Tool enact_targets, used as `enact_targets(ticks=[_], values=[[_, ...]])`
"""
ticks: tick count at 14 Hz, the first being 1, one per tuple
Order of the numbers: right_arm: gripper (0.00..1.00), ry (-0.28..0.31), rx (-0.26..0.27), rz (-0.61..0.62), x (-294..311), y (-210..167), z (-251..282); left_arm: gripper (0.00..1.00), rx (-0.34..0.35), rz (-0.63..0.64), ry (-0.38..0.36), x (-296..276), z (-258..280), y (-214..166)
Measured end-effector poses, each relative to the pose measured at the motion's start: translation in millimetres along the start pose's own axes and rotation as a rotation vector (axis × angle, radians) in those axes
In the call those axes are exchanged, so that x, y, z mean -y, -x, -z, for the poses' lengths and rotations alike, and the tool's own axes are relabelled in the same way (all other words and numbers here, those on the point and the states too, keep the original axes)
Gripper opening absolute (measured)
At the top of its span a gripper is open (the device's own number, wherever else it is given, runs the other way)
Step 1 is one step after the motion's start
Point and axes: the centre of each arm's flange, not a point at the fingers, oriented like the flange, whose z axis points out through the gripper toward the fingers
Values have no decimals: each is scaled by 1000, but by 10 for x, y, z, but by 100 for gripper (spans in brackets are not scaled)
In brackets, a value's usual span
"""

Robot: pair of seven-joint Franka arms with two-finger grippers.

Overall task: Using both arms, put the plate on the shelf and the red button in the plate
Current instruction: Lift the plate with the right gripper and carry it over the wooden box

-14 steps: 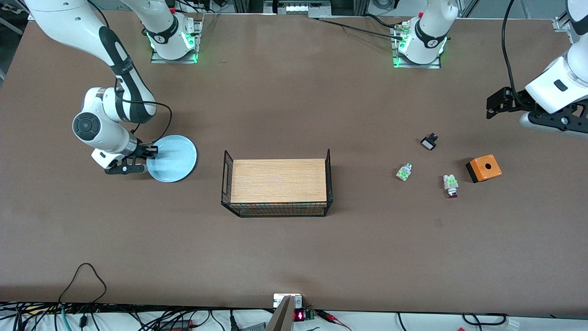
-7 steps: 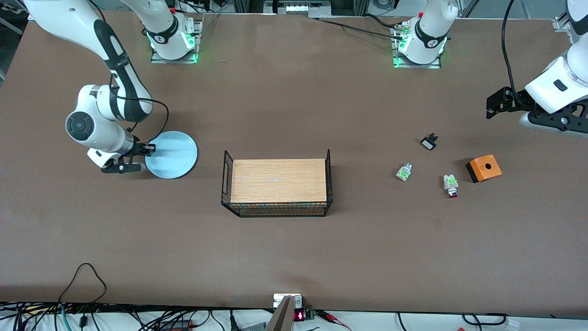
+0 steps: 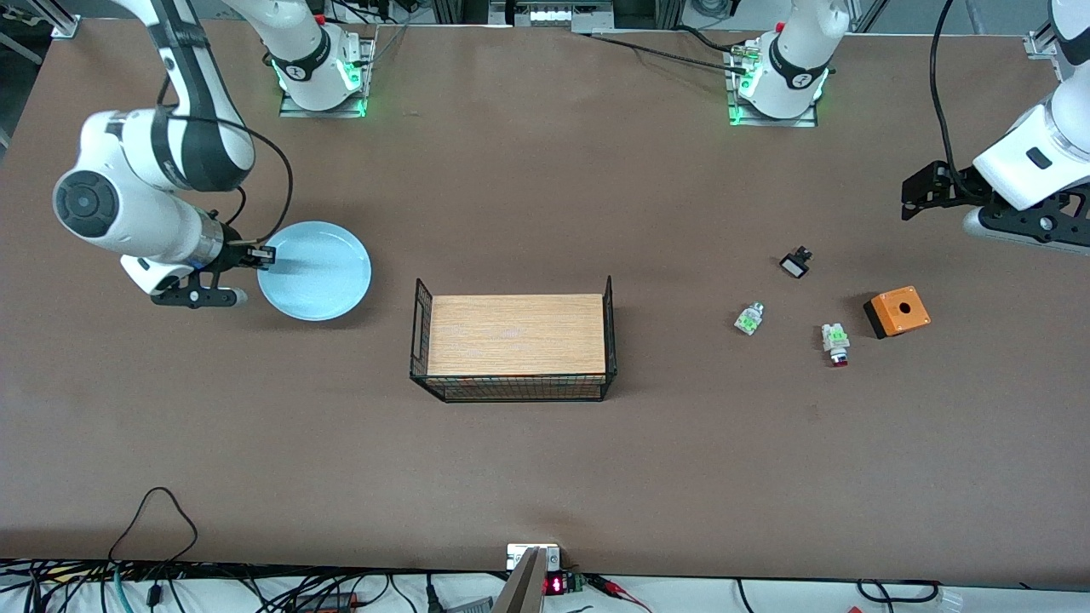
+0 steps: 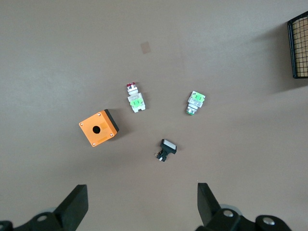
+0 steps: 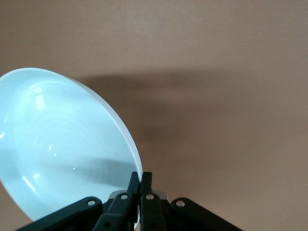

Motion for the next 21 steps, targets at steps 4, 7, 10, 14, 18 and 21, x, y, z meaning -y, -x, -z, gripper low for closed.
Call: enact_targets(ticks=[4,7,10,14,18,21], values=[[3,-145,32,-113,207,22,743,100,0,0,0,0,0,0],[3,-225,56,-243,356,72,1154,100,0,0,0,-2,0,0],[3,-263,80,-389,826,180,1344,100,0,-1,0,-5,1,-1],[3,-260,120,-589,1641,442,1459,100,0,-1,0,-6,1,-1],[3,-283,127,-692,2348,579,1389,100,0,-1,0,-6,1,-1],[3,-303,100,-705,2673,560,1231,100,0,-1,0,-6,1,-1]])
